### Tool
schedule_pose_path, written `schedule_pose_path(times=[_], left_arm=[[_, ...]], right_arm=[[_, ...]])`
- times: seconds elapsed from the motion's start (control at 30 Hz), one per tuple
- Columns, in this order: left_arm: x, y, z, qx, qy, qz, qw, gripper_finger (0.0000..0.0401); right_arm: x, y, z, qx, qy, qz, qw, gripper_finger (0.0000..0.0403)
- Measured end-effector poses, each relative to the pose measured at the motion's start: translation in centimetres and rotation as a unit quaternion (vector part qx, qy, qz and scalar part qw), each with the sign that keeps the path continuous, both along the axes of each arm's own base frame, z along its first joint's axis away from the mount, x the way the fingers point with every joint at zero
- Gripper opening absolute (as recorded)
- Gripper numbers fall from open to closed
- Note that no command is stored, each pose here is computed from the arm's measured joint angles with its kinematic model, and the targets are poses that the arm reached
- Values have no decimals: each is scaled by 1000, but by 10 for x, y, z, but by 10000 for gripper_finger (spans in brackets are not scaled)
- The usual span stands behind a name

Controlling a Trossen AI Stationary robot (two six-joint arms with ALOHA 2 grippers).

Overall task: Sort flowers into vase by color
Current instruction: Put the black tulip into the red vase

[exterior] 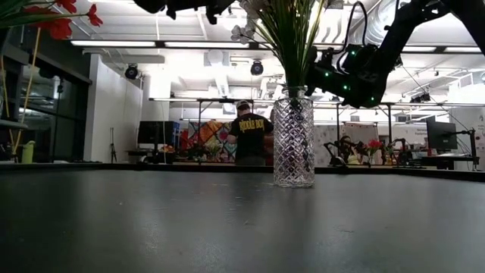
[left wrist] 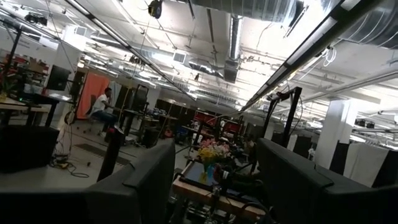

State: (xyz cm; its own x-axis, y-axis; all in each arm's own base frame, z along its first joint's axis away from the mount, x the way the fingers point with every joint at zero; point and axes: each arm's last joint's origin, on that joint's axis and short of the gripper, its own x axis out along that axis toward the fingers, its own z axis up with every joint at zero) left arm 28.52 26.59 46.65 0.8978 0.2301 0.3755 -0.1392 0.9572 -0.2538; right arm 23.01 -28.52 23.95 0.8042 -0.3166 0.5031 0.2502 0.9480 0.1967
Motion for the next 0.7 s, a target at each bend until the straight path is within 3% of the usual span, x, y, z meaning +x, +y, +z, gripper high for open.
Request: schedule_pose_path(times=[0.7], left_arm=[[1,1,-4,1,20,4,1000,216]], right_arm=[[3,-3,-9,-3,58,5,998,0]])
